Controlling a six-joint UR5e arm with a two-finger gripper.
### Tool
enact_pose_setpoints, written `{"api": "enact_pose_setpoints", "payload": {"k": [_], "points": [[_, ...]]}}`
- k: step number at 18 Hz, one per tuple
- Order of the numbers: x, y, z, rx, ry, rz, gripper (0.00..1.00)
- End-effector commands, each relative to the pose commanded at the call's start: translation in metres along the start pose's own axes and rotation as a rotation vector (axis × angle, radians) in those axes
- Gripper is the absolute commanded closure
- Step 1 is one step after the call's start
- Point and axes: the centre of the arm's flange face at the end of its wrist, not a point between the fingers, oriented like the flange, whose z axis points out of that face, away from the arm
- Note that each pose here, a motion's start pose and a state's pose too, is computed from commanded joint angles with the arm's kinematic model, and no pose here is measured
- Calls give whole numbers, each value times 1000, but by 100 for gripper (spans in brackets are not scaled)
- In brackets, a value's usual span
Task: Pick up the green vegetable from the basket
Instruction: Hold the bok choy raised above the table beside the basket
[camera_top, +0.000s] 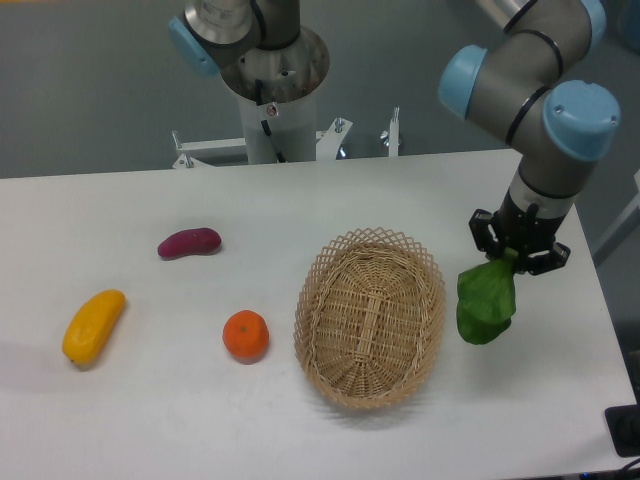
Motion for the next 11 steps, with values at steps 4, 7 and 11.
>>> {"api": "enact_pose_setpoints", "payload": {"k": [4, 7, 11], "points": [[-6, 0, 2, 0, 0, 20, 92], [-10, 3, 1, 5, 8, 28, 92], [-15, 14, 3, 43, 18, -5, 100]]}}
